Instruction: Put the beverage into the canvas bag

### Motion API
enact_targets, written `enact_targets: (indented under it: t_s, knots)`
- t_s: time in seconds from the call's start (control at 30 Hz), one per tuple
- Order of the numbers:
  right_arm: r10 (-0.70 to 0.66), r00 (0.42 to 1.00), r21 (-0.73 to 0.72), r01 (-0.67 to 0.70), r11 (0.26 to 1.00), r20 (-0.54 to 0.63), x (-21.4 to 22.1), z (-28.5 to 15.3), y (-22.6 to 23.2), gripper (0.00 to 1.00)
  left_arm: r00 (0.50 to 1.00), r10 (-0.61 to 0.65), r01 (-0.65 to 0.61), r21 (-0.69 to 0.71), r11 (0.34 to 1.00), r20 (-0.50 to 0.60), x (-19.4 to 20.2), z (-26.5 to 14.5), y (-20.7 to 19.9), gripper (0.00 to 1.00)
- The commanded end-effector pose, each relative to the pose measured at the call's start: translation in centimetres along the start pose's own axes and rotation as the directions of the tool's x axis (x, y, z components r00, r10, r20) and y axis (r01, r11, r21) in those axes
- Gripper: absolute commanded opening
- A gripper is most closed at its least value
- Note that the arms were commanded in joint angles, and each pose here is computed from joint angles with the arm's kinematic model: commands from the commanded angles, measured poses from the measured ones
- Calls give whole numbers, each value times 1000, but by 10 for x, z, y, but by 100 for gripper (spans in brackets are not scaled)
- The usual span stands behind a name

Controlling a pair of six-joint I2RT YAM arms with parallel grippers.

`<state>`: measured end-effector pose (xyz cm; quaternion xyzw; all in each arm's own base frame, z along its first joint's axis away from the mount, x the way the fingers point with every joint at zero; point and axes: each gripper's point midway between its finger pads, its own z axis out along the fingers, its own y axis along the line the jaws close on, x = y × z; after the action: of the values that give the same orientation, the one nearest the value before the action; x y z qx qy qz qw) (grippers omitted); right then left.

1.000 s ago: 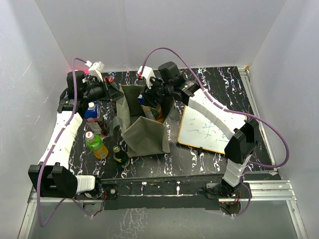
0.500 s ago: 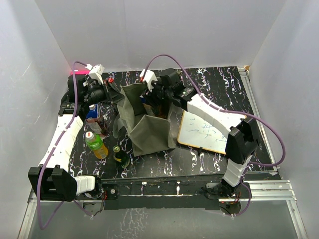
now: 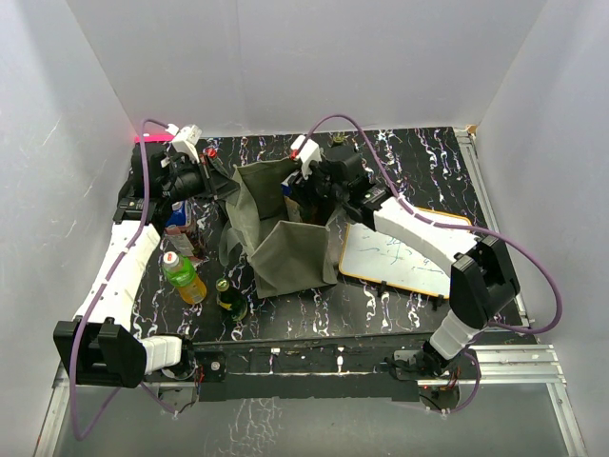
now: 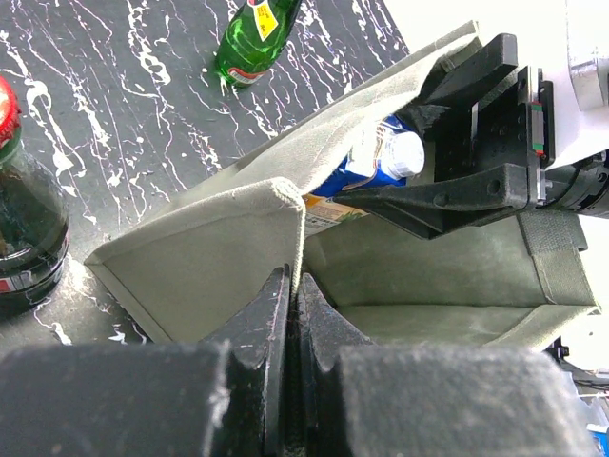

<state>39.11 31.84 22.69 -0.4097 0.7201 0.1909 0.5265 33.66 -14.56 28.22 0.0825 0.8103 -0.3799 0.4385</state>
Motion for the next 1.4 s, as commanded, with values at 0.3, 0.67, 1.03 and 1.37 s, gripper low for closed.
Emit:
enact_targets:
  t_s: [0.3,0.67,1.03,1.37]
  knots:
    - [-36,975,297,-32,954,221,-70,-20,-65,38,999,44,-43,36,998,-27,9,-3,-9,0]
    - [-58,983,263,11,965,172,-70,-14,-59,72,998,53,-52,43,998,-21,3,-3,-13,0]
    - [-62,983,236,20,972,172,-84,-14,-55,81,998,59,-58,50,997,-16,-1,-2,-16,0]
    - [-53,986,155,28,988,158,-92,-26,-35,86,998,61,-60,57,997,-21,-7,0,-19,0]
